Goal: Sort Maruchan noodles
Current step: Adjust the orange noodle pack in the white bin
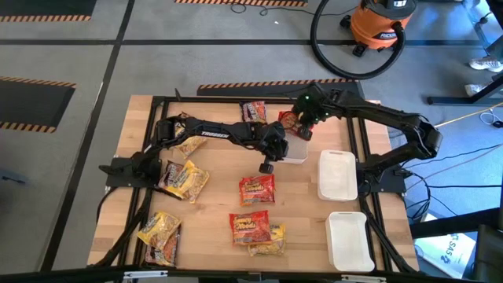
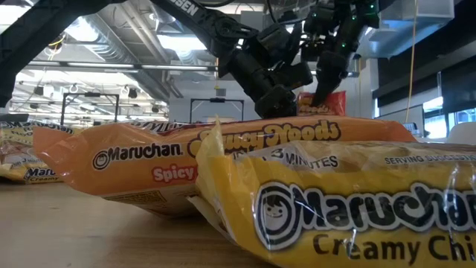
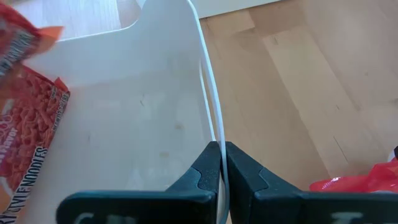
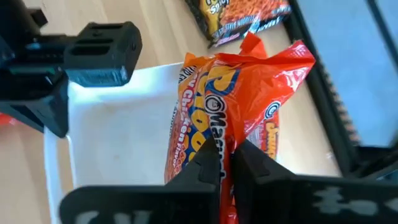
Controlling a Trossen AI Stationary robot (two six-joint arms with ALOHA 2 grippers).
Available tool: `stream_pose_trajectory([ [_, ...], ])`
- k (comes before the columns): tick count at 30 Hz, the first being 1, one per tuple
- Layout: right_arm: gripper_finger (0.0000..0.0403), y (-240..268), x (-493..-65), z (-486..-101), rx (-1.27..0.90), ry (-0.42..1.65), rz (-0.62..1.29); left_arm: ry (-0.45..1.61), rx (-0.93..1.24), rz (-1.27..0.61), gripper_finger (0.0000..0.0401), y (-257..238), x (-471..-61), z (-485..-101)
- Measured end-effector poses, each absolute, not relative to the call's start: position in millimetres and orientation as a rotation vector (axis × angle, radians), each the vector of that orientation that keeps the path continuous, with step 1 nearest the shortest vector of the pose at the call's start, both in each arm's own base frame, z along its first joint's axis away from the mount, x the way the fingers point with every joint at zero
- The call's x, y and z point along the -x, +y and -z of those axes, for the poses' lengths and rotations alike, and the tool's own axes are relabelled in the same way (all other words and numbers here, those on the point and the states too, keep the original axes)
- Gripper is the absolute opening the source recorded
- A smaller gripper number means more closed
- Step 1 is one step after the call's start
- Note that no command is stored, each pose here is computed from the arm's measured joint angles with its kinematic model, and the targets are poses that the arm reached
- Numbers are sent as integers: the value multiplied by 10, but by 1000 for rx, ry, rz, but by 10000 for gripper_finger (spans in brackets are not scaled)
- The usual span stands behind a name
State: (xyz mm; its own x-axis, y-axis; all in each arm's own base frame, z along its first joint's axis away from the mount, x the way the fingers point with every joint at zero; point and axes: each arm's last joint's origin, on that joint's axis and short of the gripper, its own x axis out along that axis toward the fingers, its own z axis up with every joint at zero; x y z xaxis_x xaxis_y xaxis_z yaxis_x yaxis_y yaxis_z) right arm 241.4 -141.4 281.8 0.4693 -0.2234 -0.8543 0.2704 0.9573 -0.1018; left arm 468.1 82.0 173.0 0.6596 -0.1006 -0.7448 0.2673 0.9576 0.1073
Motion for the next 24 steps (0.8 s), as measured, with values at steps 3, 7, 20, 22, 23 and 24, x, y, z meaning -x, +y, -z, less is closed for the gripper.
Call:
stream_pose_trajectory([
  [3,3,-1418,-2419,-2836,21,1044,270,826,-216,210,6,819,-4680,-1730],
  [7,2,-1383,-2442,-2838,137,1065,227,827,-216,210,6,819,-4680,-1729],
  [20,1,-1334,-2582,-2681,282,1113,134,826,-212,216,6,822,-4678,-1729],
  [22,2,-1329,-2563,-2615,290,1137,134,827,-214,213,6,823,-4678,-1729],
  [23,2,-1325,-2554,-2577,289,1145,133,826,-214,214,6,823,-4679,-1729],
  [24,2,-1321,-2545,-2543,284,1152,130,826,-214,215,6,823,-4679,-1730],
])
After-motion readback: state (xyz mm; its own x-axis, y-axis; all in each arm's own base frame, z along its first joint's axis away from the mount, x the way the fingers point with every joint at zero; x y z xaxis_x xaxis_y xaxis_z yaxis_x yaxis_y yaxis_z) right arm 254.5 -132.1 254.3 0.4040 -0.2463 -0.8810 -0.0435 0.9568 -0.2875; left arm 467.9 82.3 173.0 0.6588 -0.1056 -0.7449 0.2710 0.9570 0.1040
